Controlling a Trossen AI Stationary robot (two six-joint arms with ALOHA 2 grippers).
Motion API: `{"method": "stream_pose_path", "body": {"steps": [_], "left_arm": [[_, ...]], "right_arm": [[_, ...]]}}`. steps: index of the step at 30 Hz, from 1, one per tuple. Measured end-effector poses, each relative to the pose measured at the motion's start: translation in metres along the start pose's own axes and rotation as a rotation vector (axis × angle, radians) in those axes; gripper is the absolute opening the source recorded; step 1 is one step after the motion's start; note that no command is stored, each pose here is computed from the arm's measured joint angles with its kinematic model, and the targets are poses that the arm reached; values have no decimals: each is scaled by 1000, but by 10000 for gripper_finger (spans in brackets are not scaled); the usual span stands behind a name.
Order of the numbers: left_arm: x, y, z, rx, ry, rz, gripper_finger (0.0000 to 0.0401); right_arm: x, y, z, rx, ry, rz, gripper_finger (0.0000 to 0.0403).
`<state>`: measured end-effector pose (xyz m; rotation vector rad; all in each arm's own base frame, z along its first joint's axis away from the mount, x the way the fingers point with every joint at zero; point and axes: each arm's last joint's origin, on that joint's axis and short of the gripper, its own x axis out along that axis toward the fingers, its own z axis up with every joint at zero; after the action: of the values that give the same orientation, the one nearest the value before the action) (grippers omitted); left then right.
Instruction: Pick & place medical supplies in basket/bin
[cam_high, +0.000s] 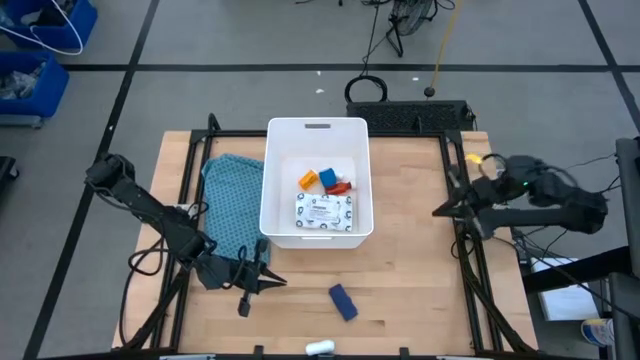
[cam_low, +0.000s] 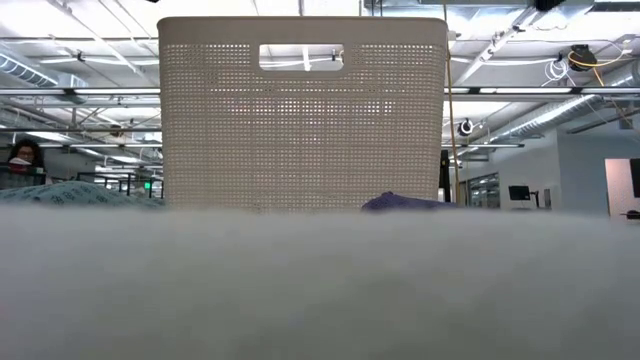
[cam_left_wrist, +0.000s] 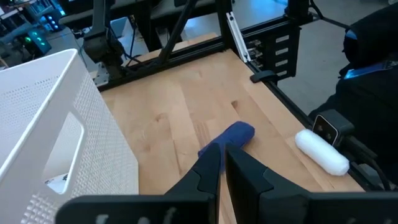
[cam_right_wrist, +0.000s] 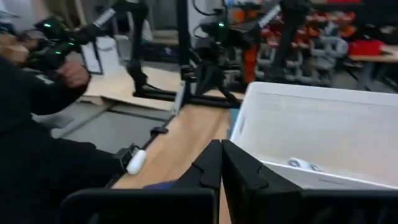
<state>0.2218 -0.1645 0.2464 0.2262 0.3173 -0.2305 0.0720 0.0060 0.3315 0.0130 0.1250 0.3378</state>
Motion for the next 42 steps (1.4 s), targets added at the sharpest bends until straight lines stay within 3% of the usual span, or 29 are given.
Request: {"method": "stream_pose_path", "body": {"steps": [9,19,27,32,42], "left_arm": [[0,0,0,-7,-1,0,26],[1,1,0,-65,2,5,26],[5,12,4,-136,-23,43,26],[11,21,27,-177,-33,67,26],[70,10,105,12,87,101,26]], "right_arm": [[24,-8,-59,-21,-57,55,1],[42,-14,-108,-16,-157,77,0],[47,-15,-123,-56,-192,115,0],[47,-15,-123,-62,-192,115,0],[47,-15,-123,-64,-193,112,0]]}}
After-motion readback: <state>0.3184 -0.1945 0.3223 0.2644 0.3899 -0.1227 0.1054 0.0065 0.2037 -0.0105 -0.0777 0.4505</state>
